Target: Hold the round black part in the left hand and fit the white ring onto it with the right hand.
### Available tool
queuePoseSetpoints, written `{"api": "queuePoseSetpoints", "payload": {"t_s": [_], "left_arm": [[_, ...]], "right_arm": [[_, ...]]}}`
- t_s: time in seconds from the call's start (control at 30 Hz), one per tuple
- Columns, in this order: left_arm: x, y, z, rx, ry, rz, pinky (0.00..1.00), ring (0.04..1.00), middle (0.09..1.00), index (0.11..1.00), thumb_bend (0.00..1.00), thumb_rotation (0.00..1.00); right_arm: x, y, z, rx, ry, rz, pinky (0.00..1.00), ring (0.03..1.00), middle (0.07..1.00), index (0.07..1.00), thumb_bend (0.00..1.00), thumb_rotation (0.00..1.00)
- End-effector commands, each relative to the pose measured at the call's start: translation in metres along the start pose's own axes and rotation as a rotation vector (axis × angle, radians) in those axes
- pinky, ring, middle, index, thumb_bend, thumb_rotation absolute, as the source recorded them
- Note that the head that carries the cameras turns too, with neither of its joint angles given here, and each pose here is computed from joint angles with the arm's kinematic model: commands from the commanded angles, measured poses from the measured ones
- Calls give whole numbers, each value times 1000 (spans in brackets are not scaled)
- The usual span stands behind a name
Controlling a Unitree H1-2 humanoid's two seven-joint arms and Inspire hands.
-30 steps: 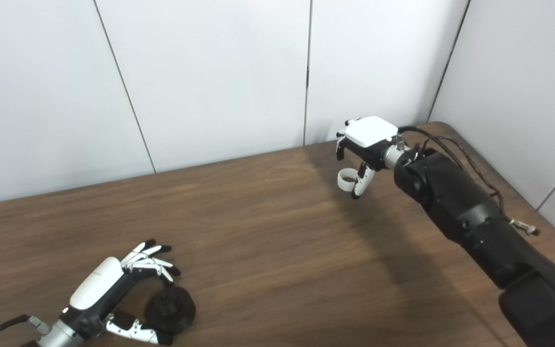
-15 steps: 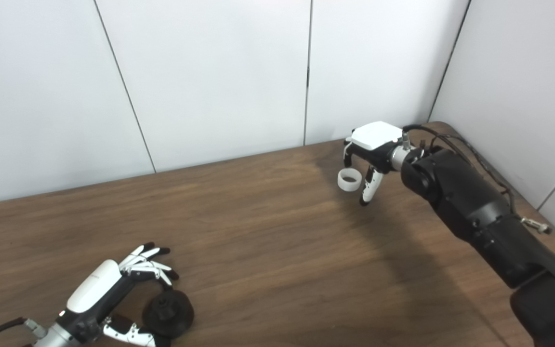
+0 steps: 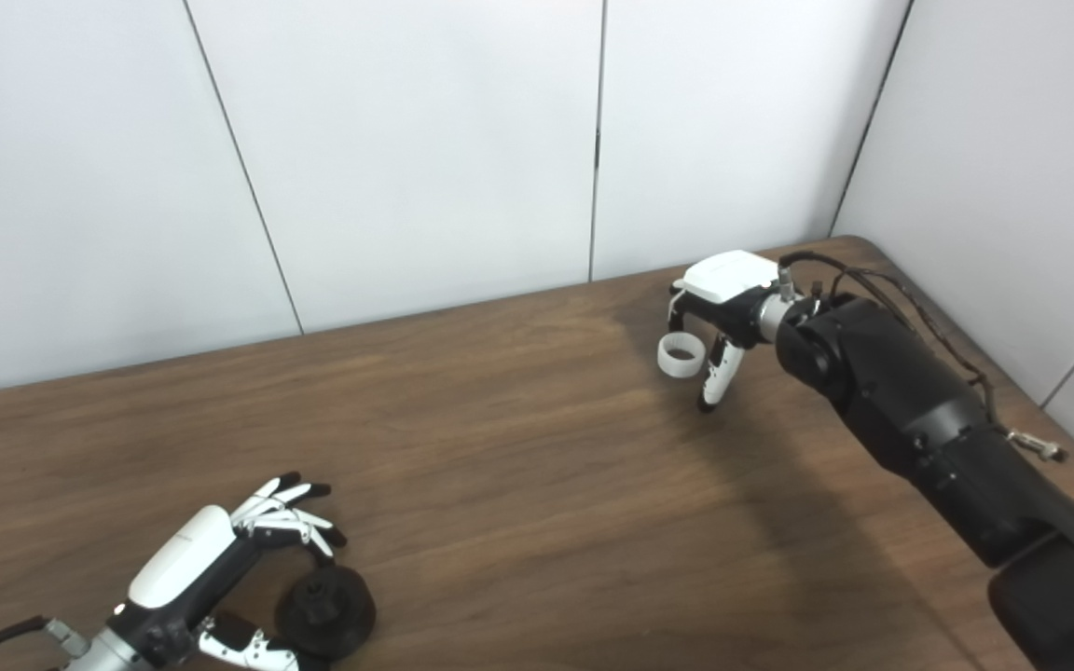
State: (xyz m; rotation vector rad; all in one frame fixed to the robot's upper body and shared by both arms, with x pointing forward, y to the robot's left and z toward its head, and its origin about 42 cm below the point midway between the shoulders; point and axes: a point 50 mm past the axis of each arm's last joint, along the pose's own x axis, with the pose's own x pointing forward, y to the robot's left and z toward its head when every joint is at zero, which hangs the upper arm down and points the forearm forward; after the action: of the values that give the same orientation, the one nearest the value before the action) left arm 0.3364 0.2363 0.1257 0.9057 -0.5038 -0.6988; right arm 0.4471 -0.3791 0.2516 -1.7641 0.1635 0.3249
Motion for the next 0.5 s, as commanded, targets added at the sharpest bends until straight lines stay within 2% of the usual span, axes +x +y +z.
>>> {"api": "queuePoseSetpoints", "payload": {"t_s": [0.0,0.47], "left_arm": [[1,6,4,19,-20,-4,1000,920,685,482,523,58],[-4,12,7,22,-22,4,1000,921,683,482,523,57]], "right_arm": [[0,-32,-8,-8,21,-87,1000,1000,948,728,881,327],[3,-24,-7,-9,1,-115,1000,1000,929,704,853,311]]}}
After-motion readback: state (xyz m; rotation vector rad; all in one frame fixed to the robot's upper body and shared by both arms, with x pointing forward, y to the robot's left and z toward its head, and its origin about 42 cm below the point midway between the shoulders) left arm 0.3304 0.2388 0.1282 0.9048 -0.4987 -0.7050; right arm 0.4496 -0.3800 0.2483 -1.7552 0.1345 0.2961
